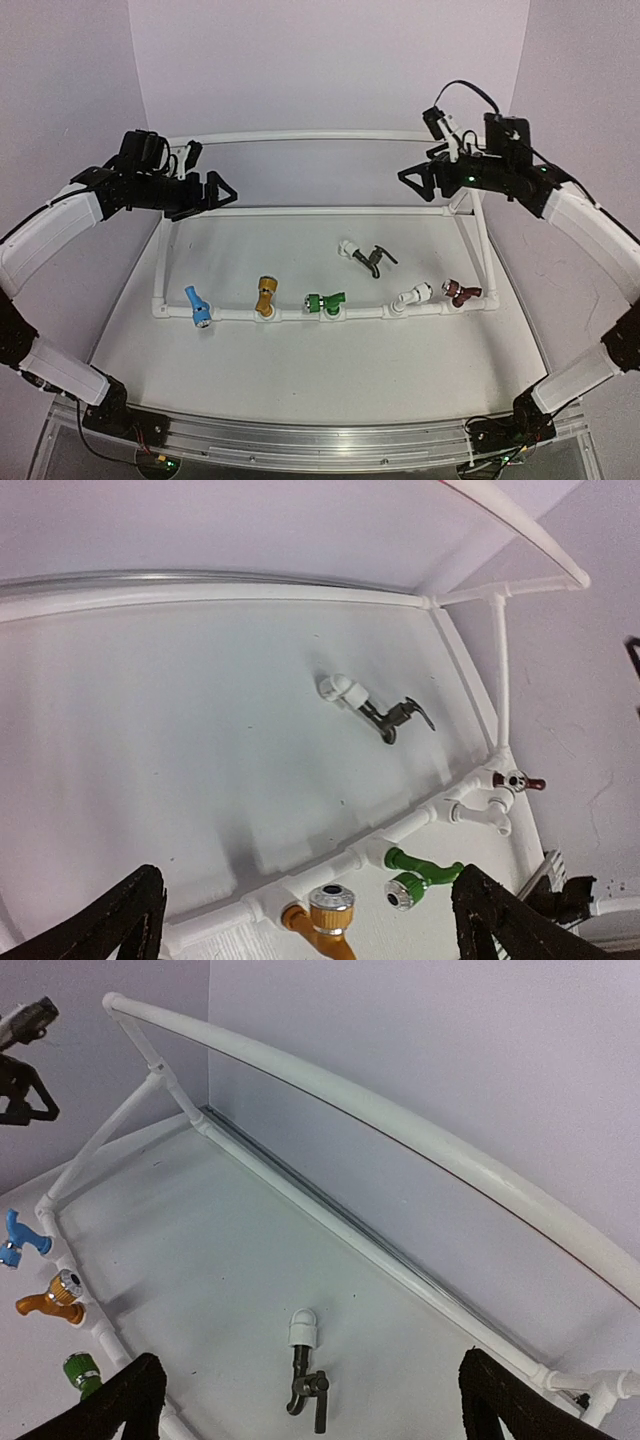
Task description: Install the water faucets
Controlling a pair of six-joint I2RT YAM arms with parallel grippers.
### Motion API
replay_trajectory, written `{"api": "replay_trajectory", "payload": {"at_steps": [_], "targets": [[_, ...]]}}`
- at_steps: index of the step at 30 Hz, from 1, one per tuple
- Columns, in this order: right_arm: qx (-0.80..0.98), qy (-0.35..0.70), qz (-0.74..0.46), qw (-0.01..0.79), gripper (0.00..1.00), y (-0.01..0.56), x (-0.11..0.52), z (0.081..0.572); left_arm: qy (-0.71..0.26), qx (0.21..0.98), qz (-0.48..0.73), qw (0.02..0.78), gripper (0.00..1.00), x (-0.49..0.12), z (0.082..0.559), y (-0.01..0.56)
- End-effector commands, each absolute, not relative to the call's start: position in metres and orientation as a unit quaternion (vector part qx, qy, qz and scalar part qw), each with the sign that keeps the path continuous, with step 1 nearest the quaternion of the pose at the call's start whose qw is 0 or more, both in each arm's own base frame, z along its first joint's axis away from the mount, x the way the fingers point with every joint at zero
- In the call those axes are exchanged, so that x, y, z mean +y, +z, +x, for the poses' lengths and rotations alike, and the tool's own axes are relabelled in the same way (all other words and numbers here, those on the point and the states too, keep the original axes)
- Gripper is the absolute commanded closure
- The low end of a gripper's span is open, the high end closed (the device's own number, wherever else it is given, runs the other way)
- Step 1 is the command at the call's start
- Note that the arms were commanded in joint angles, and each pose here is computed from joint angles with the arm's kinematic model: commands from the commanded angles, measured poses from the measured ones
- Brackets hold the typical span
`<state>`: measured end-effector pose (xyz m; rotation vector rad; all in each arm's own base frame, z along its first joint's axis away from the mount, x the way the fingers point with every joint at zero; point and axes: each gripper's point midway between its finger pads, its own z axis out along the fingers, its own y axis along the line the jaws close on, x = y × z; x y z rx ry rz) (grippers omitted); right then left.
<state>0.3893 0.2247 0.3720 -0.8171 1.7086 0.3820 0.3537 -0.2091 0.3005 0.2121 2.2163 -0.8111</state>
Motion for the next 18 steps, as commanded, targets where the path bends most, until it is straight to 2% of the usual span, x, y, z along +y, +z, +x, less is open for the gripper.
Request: {"api": "replay_trajectory", "payload": {"at_steps": [1, 5, 12, 18], "targets": [[0.762, 0.160, -0.302, 0.550, 0.02, 0.347, 0.189, 0.368, -0.281, 0.897, 0.018, 0.341, 0.00, -0.175, 0.353, 0.261], [0.784, 0.150, -0.269, 0.539, 0.02, 0.321, 0.168, 0.355, -0.254, 0.911, -0.012, 0.323, 0.00, -0.158, 0.349, 0.230], [0.797, 0.168, -0.227, 0.534, 0.02, 0.289, 0.159, 0.345, -0.249, 0.914, -0.037, 0.318, 0.00, -0.149, 0.332, 0.214], [0.796, 0.186, -0.209, 0.537, 0.02, 0.293, 0.152, 0.344, -0.259, 0.908, -0.054, 0.324, 0.00, -0.146, 0.326, 0.216]]}}
